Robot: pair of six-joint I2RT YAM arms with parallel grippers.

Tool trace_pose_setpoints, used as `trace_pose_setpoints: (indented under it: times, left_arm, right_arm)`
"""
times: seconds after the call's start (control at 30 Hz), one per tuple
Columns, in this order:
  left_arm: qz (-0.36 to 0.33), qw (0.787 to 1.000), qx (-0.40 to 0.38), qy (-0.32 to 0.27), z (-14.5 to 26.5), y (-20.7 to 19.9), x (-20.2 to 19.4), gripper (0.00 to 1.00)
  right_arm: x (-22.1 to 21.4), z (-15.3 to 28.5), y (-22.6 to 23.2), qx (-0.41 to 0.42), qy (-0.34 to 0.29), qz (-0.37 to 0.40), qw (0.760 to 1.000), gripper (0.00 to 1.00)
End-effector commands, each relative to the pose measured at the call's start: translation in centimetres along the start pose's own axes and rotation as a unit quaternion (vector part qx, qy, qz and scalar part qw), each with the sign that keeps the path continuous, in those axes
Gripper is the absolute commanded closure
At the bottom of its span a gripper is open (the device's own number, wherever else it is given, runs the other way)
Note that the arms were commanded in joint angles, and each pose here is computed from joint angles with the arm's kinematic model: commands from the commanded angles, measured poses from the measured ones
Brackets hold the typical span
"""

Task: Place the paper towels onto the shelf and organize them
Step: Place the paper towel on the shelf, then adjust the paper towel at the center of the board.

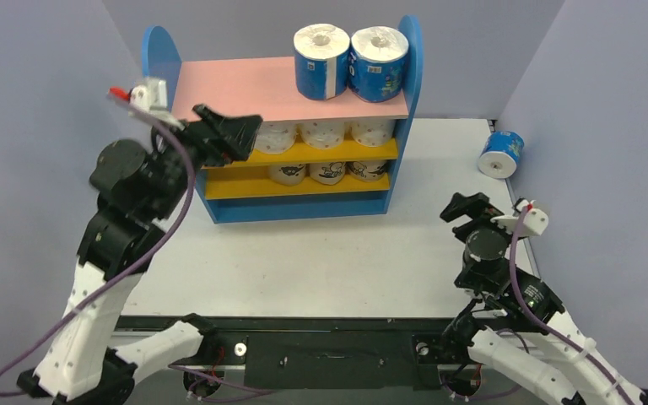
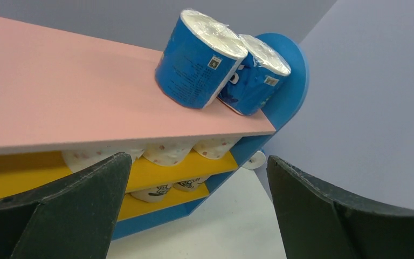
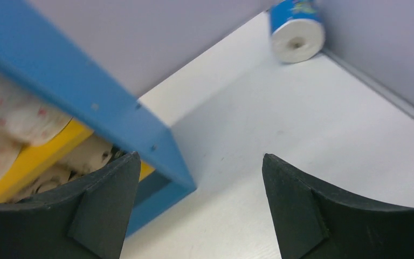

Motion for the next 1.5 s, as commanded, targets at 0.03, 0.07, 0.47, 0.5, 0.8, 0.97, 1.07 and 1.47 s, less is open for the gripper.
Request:
trace_pose_setpoints:
  times: [0.03, 0.07, 0.47, 0.5, 0.8, 0.97, 1.07, 1.47]
  left_arm:
    - [0.006, 0.998, -0.025, -0.059, 4.3, 0.9, -1.4, 0.04]
    - [0.008, 0.998, -0.025, -0.051, 4.6, 1.0, -2.1, 0.04]
    - [0.022, 0.999, -0.005, 0.042, 8.6, 4.1, -11.9, 0.04]
    - [0.023, 0.999, -0.002, 0.044, 8.8, 4.3, -12.2, 0.04]
    - [0.023, 0.997, 0.020, 0.074, 10.2, 5.6, -15.4, 0.04]
    - [0.012, 0.997, 0.026, 0.072, 10.9, 6.0, -15.6, 0.04]
    - [-0.002, 0.997, 0.033, 0.070, 11.2, 6.2, -15.2, 0.04]
    - [-0.036, 0.996, 0.066, 0.038, 11.8, 7.7, -15.6, 0.04]
  right_arm:
    - [2.6, -3.0, -2.6, -0.119, -0.053, -0.016, 0.991, 0.21]
    - [2.7, -3.8, -2.8, -0.126, -0.047, -0.030, 0.990, 0.21]
    - [2.7, -16.4, -7.5, -0.144, -0.101, -0.301, 0.937, 0.17]
    - [3.0, -16.8, -7.4, -0.144, -0.105, -0.304, 0.936, 0.17]
    - [3.0, -24.4, -12.1, -0.097, -0.160, -0.423, 0.887, 0.22]
    - [3.0, -28.8, -14.2, -0.052, -0.108, -0.449, 0.885, 0.25]
    - [3.0, -30.6, -15.7, -0.053, -0.093, -0.431, 0.896, 0.21]
    - [3.7, -35.1, -17.8, -0.048, -0.090, -0.398, 0.912, 0.15]
Point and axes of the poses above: each gripper's point midway between its finger pads, its own z axis back along the fingers, its own y axis along the line the jaws close on, x = y × z, the point moved 7 cm from there along z, back along the fingers, and after that the axes turned 14 degrees about -z, right-handed, at the moved point
